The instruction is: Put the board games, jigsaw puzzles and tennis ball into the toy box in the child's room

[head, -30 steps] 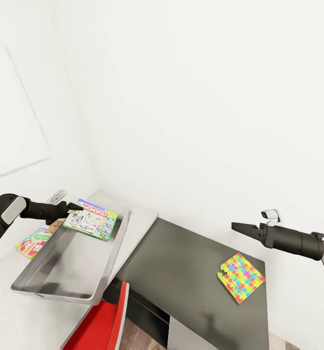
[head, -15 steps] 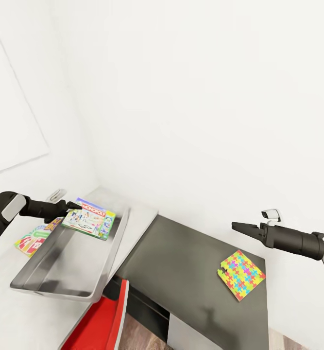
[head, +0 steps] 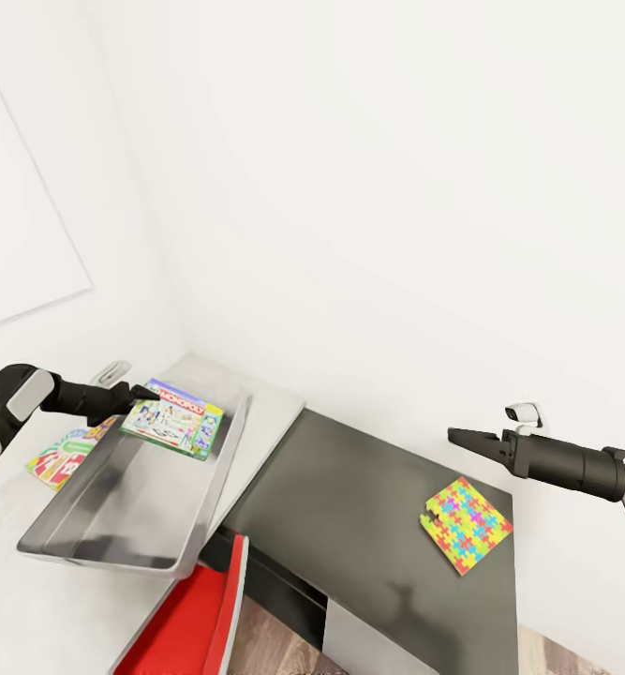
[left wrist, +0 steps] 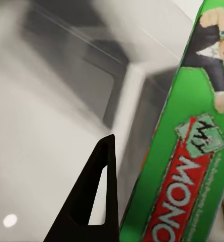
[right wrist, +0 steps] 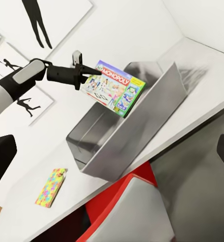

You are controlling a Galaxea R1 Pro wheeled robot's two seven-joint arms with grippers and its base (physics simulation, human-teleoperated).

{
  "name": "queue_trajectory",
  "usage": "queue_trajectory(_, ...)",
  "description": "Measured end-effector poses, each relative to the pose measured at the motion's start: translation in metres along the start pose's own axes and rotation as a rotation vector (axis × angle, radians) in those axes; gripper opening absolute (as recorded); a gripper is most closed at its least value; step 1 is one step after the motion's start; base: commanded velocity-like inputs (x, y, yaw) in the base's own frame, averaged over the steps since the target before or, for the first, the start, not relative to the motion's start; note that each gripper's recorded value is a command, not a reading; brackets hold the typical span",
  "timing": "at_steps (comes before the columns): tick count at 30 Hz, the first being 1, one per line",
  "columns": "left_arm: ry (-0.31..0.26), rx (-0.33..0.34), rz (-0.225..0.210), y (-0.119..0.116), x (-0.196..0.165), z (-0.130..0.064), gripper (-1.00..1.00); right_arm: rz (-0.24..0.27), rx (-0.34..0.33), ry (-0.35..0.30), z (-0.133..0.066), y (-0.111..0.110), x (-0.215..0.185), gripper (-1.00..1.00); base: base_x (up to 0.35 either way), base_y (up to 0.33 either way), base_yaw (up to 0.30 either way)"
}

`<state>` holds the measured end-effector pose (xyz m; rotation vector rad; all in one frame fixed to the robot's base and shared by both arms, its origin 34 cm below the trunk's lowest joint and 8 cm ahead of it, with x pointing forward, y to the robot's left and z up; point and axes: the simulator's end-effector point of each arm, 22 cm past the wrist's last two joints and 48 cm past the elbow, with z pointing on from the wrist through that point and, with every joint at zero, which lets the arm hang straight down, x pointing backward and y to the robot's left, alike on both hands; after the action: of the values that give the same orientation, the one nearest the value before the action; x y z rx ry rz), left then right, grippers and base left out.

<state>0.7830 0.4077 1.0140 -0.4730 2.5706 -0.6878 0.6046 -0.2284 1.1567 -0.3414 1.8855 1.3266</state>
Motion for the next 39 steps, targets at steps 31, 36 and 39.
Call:
queue_trajectory(31,0.001,-0.004,-0.004,0.002,-0.006,0.009,-1.00,0.024,0.010,0.005,0.002,-0.013,0.006,1.00,0.000,0.000,0.000)
queue_trajectory(36,0.000,-0.015,-0.006,0.005,-0.008,0.011,-1.00,0.029,0.013,0.008,0.002,-0.016,0.007,1.00,0.000,0.000,0.000)
queue_trajectory(39,0.000,-0.024,-0.009,0.008,-0.009,0.013,-1.00,0.032,0.014,0.009,0.003,-0.018,0.008,1.00,0.000,0.000,0.000)
